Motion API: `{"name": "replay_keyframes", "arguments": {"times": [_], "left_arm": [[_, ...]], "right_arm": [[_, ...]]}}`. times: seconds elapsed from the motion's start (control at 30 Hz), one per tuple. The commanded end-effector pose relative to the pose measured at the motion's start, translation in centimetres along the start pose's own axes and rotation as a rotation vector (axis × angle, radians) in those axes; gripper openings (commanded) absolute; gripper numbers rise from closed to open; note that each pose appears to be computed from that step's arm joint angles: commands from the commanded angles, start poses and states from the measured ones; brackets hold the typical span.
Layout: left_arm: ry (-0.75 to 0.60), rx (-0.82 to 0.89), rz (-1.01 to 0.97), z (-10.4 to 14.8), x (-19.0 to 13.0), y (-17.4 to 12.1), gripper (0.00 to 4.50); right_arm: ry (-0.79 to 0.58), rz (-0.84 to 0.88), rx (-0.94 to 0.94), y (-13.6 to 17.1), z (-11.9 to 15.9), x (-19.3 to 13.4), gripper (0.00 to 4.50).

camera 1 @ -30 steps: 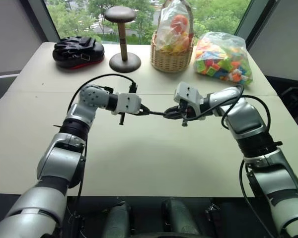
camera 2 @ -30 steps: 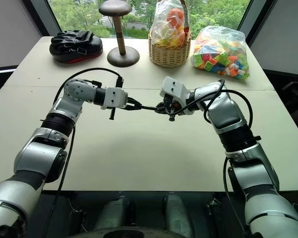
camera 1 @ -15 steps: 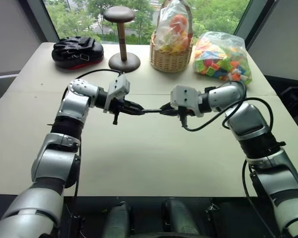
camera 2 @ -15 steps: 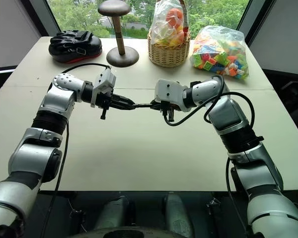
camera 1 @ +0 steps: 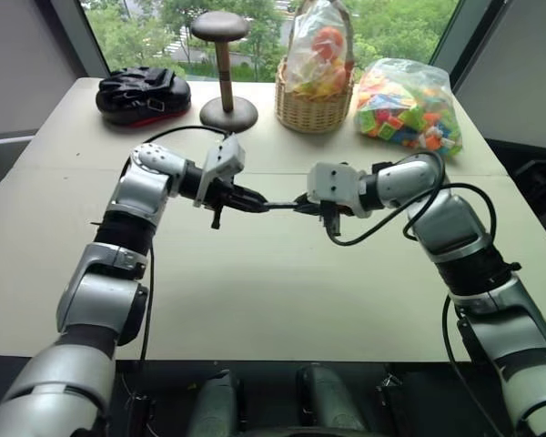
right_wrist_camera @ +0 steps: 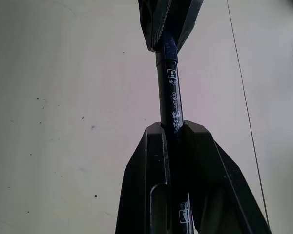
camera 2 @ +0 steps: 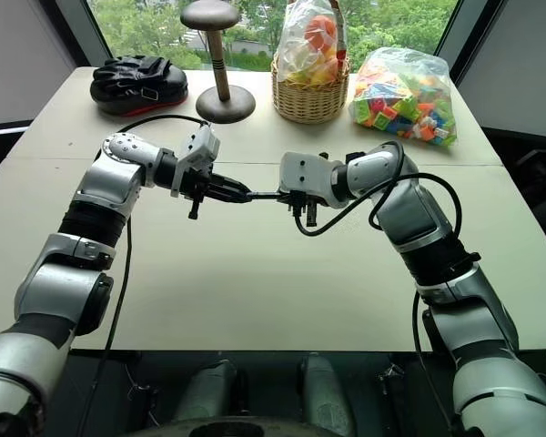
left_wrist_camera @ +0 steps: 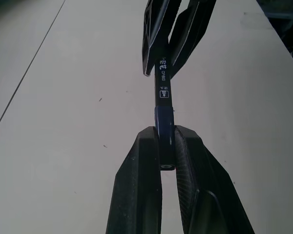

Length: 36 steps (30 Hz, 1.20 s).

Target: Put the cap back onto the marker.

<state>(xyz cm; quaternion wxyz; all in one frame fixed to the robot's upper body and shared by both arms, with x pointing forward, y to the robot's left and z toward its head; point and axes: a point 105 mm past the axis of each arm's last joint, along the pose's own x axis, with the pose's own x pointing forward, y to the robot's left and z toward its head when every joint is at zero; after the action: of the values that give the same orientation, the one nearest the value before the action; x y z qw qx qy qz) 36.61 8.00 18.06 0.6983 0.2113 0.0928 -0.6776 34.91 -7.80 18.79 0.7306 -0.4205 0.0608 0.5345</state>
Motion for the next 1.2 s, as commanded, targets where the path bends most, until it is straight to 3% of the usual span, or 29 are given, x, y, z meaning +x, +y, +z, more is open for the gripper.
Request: {"name": "replay_keyframes", "arguments": {"times": [0.03, 0.57, 0.67, 0.83, 0.93, 1.03, 1.1, 1.2], "left_arm": [[-0.091, 0.148, -0.137, 3.6, 2.9, -1.8, 0.04], [0.043, 0.218, 0.007, 1.5, 1.1, 0.4, 0.04], [0.075, 0.234, 0.032, 0.8, 0.7, 0.8, 1.33], [0.04, 0.24, 0.114, 1.6, 0.0, 1.7, 3.86], [0.005, 0.233, 0.263, 1.9, -2.0, 3.1, 3.86], [-0.151, 0.194, 0.412, 3.1, -3.3, 3.8, 3.86], [-0.267, 0.101, 0.509, 3.2, -3.7, 3.8, 3.86], [-0.316, -0.078, 0.61, 1.4, -3.3, 3.0, 3.86]], "right_arm": [[-0.072, -0.074, -0.035, -1.0, 2.4, -0.3, 0.0], [0.104, -0.102, -0.073, -1.9, -1.6, -1.7, 0.0], [0.134, -0.105, -0.068, -1.9, -2.5, -2.0, 0.0], [0.307, -0.186, -0.123, -3.4, -6.4, -3.7, 0.0], [0.319, -0.304, 0.047, -4.5, -8.7, -6.2, 0.0], [0.228, -0.391, 0.329, -4.0, -9.7, -7.5, 0.0], [0.155, -0.481, 0.61, -3.4, -10.4, -7.9, 0.0], [0.159, -0.558, 0.896, -1.3, -11.9, -7.7, 0.0]]}}
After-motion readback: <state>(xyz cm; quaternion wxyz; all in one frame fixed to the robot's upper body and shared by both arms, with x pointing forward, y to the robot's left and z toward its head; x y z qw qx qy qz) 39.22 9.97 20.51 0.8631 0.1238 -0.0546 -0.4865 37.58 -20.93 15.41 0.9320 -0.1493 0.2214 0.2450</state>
